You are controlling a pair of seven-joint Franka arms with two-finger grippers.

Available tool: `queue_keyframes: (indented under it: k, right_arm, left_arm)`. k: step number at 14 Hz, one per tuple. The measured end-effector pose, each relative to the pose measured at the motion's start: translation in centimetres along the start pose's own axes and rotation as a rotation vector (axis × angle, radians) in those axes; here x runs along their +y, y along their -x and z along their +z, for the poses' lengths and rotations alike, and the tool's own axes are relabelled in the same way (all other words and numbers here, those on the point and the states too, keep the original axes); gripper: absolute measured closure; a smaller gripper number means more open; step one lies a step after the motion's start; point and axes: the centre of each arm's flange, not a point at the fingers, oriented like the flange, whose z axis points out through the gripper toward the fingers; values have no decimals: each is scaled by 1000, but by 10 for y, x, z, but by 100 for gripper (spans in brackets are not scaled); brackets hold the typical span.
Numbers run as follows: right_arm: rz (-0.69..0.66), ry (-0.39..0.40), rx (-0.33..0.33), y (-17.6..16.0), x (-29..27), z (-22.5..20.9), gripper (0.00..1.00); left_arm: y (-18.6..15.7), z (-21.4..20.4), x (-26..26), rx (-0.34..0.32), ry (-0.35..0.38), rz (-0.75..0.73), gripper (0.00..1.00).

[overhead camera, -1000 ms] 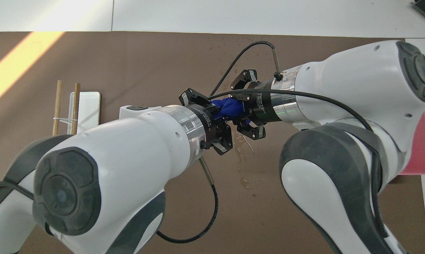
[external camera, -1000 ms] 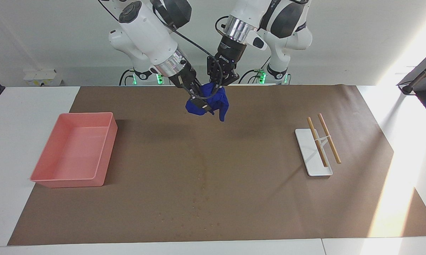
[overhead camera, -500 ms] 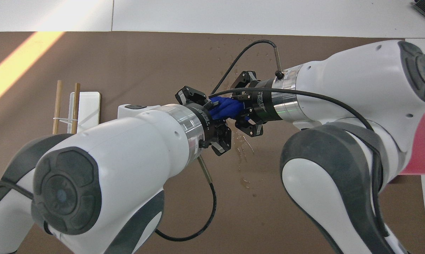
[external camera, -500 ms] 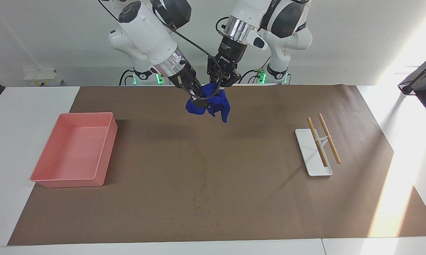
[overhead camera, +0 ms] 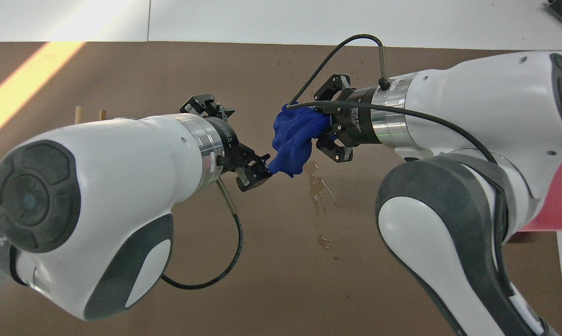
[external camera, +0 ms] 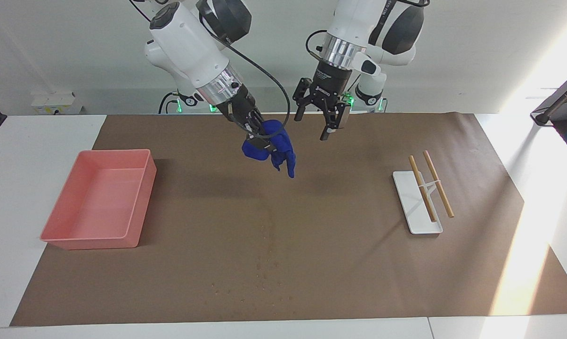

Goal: Wipe water with towel using both arms
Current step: 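Pull the towel away with the right gripper while the left gripper releases, then drag the towel with the right gripper along the water streak toward the robot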

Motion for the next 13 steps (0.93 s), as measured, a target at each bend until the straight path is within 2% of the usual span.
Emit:
queue_keyframes:
  k: [2, 3, 7, 10, 13]
  right_arm:
    - [0, -60, 11, -14, -13, 10, 88]
    - [-12, -83, 21, -22, -20, 21, 88]
    - [-74, -140, 57, -62, -56, 78, 88]
    - [-143, -160, 79, -101, -88, 96, 88]
    - [-211, -223, 98, -118, -105, 112, 88]
  left_arm:
    - [-18, 3, 28, 49, 9, -8, 0]
    - [-30, 4, 43, 82, 4, 37, 0]
    - [-76, 5, 90, 192, -52, 302, 0]
    - [-115, 2, 120, 247, -100, 467, 0]
    - [-153, -6, 143, 286, -174, 666, 0]
